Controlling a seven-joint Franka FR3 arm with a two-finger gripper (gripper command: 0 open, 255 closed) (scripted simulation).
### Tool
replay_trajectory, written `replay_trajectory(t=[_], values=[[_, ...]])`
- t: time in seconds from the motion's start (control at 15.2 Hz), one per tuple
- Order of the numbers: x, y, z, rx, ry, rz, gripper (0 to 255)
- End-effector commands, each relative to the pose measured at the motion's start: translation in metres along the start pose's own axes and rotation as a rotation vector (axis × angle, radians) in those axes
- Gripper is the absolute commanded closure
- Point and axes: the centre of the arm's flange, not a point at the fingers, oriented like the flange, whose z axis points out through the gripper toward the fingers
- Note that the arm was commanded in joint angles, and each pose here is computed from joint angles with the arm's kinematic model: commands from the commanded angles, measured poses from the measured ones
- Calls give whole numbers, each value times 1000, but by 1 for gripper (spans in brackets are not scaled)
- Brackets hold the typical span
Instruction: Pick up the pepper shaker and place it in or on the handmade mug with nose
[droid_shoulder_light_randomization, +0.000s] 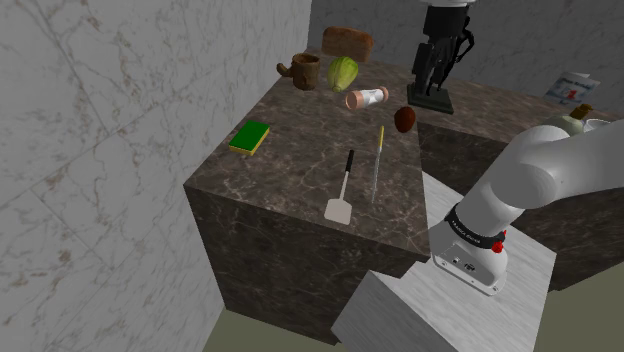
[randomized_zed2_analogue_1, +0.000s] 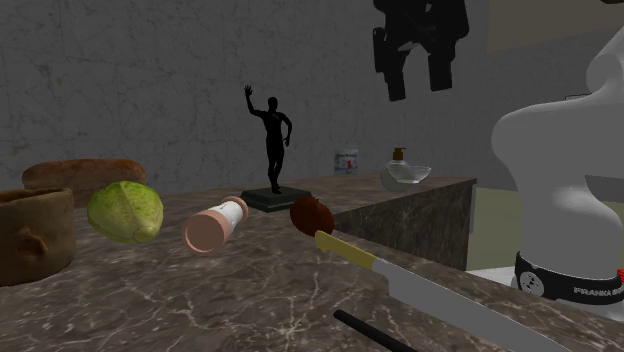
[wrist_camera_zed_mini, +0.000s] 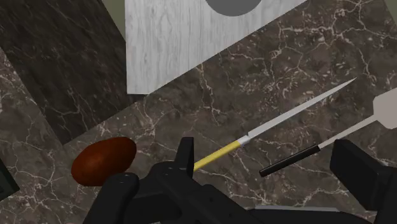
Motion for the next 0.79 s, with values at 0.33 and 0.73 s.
replay_trajectory(t=[0.33,0.73], values=[[2,51,33,-34,78,-194,0],[21,112,70,-74,172,-427,0]])
